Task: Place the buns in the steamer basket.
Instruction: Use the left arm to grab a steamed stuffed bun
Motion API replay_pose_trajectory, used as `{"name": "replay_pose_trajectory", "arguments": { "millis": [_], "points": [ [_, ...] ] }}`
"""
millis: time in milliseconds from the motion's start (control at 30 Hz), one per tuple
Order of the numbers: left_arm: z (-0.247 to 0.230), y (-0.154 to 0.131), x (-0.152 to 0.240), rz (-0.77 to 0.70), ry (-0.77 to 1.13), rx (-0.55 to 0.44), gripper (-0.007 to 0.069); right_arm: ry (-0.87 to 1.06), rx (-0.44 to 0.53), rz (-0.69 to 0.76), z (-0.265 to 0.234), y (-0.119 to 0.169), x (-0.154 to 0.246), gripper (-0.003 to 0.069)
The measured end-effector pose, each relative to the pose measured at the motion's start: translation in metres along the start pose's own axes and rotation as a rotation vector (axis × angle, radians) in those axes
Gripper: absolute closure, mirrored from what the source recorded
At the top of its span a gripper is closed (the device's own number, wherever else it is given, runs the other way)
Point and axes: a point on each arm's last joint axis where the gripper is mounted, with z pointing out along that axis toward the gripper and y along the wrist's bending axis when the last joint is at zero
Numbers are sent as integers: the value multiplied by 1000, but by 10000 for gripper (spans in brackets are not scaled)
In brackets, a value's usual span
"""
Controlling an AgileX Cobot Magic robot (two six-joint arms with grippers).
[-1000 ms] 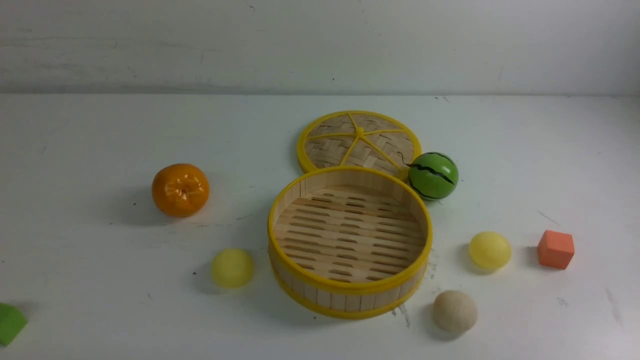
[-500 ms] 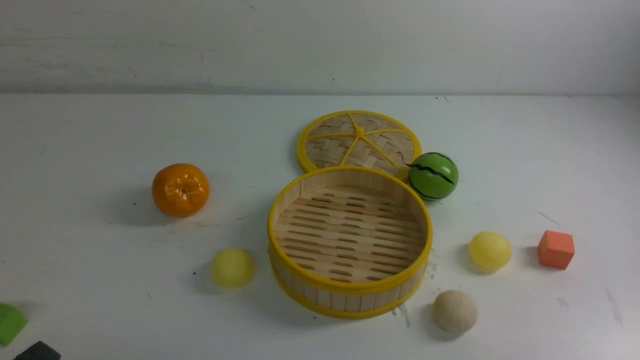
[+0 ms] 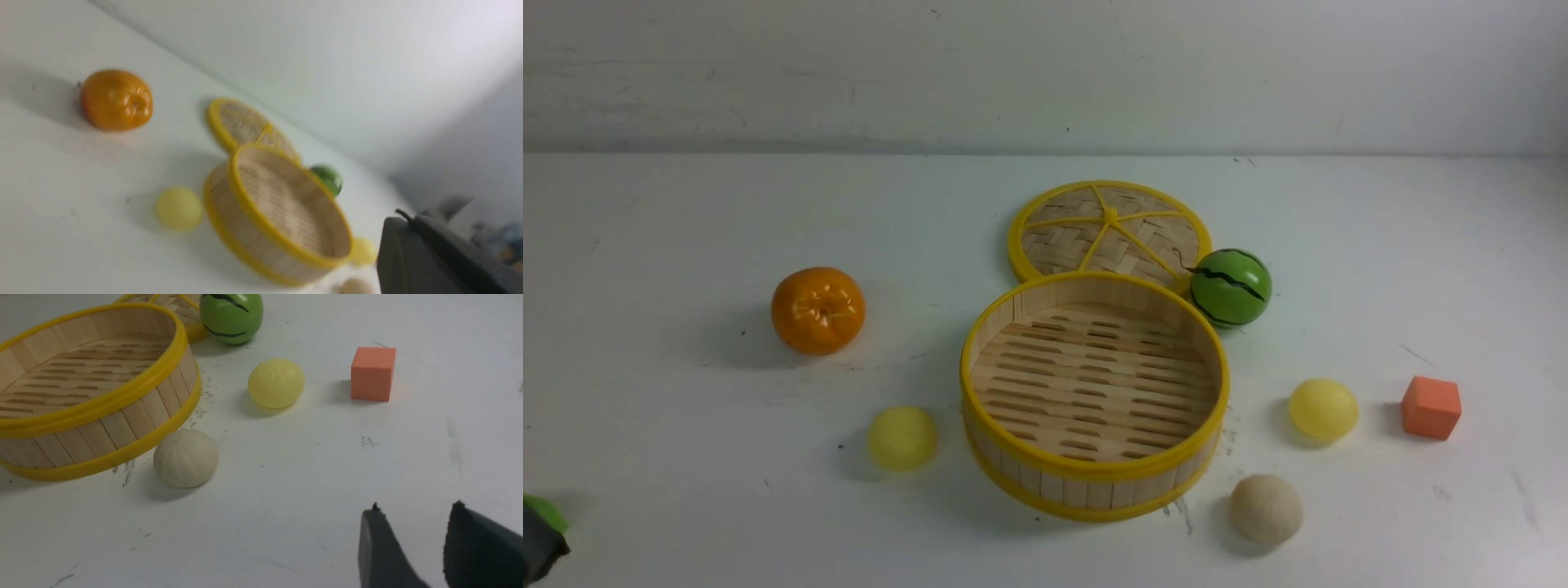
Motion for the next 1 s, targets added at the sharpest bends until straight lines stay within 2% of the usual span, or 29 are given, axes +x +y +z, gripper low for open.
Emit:
{"name": "replay_pose_trajectory", "arguments": {
  "millis": [67, 100, 167, 233, 267, 333, 467, 600, 633, 700, 833, 1000],
  "points": [
    [6, -4, -3, 31, 117, -35, 638, 0, 0, 0, 0, 0, 0, 418],
    [20, -7, -9, 70, 306, -123, 638, 0, 0, 0, 0, 0, 0, 418],
    [39, -6, -16, 139, 449, -199, 638, 0, 0, 0, 0, 0, 0, 418],
    [65, 1, -23, 231, 554, -260, 638, 0, 0, 0, 0, 0, 0, 418],
    [67, 1, -23, 237, 564, -265, 638, 0, 0, 0, 0, 0, 0, 418],
    [106, 12, -25, 265, 676, -319, 638, 0, 0, 0, 0, 0, 0, 418],
    [146, 15, -26, 246, 784, -330, 638, 0, 0, 0, 0, 0, 0, 418],
    [185, -8, -17, 334, 872, -260, 638, 0, 0, 0, 0, 0, 0, 418],
    [197, -22, -14, 371, 906, -239, 638, 0, 0, 0, 0, 0, 0, 418],
    [205, -29, -12, 385, 928, -243, 638, 0, 0, 0, 0, 0, 0, 418],
    [247, -32, -10, 442, 978, -343, 638, 0, 0, 0, 0, 0, 0, 418],
    [289, -26, -7, 495, 1004, -397, 638, 0, 0, 0, 0, 0, 0, 418]
  ]
}}
